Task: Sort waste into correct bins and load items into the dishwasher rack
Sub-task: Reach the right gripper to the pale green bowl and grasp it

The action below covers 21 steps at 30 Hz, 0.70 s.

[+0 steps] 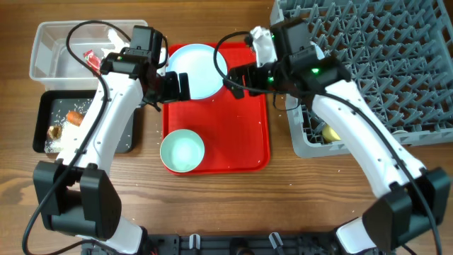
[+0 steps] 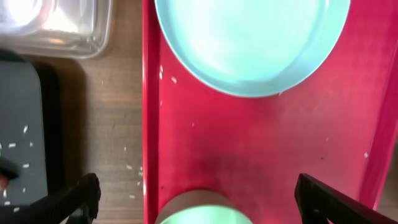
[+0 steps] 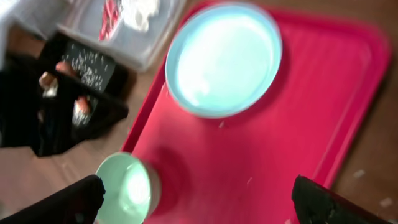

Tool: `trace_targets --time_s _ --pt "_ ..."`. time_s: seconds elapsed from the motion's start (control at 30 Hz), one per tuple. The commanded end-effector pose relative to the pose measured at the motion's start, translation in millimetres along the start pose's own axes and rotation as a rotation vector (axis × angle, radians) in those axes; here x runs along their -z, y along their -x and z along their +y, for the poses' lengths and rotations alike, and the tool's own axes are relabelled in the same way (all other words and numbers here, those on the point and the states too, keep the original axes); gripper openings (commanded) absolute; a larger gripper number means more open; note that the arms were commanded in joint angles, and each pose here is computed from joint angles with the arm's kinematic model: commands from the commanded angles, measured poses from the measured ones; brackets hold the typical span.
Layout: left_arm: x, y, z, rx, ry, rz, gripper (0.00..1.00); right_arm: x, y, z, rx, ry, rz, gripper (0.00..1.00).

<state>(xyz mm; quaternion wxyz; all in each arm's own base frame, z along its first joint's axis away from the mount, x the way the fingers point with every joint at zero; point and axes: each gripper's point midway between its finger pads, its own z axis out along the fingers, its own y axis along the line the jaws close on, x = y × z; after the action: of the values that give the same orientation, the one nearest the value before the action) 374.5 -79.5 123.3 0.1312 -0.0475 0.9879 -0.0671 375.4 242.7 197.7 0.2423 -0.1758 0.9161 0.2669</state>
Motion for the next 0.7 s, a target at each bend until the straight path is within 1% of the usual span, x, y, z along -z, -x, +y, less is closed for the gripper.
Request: trace_targets --time_s 0.0,0.1,0.13,0.2,0.23,0.3,0.4,0.5,0.6,0.63,0.67 --pt "5 2 2 -0.007 0.01 -0.018 1.0 -15 -16 4 -0.089 0.052 0.071 1.0" --pt "17 7 14 0.027 0.02 -0.028 1.0 -24 -23 6 -0.136 0.05 0.103 0.99" --pt "27 11 21 0.051 0.025 -0.039 1.0 -28 -30 9 -0.14 0.052 0.128 0.96" --pt "56 23 40 0.131 0.03 -0.093 1.0 -42 -44 17 -0.149 0.044 0.183 0.93" --pt "69 28 47 0.168 0.03 -0.122 1.0 -50 -53 22 -0.143 0.035 0.213 0.89" --pt "94 36 66 0.254 0.031 -0.194 1.0 -66 -68 27 -0.163 -0.006 0.259 0.88" --pt "125 38 96 0.341 0.045 -0.282 1.0 -90 -95 44 -0.138 -0.016 0.34 0.84" --pt "143 34 118 0.403 0.065 -0.324 1.0 -108 -122 53 -0.121 -0.063 0.413 0.78" --pt "147 29 129 0.433 0.078 -0.322 1.0 -120 -145 52 -0.123 -0.112 0.477 0.68" --pt "146 28 130 0.437 0.08 -0.316 1.0 -125 -150 51 -0.121 -0.116 0.492 0.64" --pt "146 28 130 0.437 0.081 -0.313 1.0 -126 -152 50 -0.123 -0.118 0.498 0.58"
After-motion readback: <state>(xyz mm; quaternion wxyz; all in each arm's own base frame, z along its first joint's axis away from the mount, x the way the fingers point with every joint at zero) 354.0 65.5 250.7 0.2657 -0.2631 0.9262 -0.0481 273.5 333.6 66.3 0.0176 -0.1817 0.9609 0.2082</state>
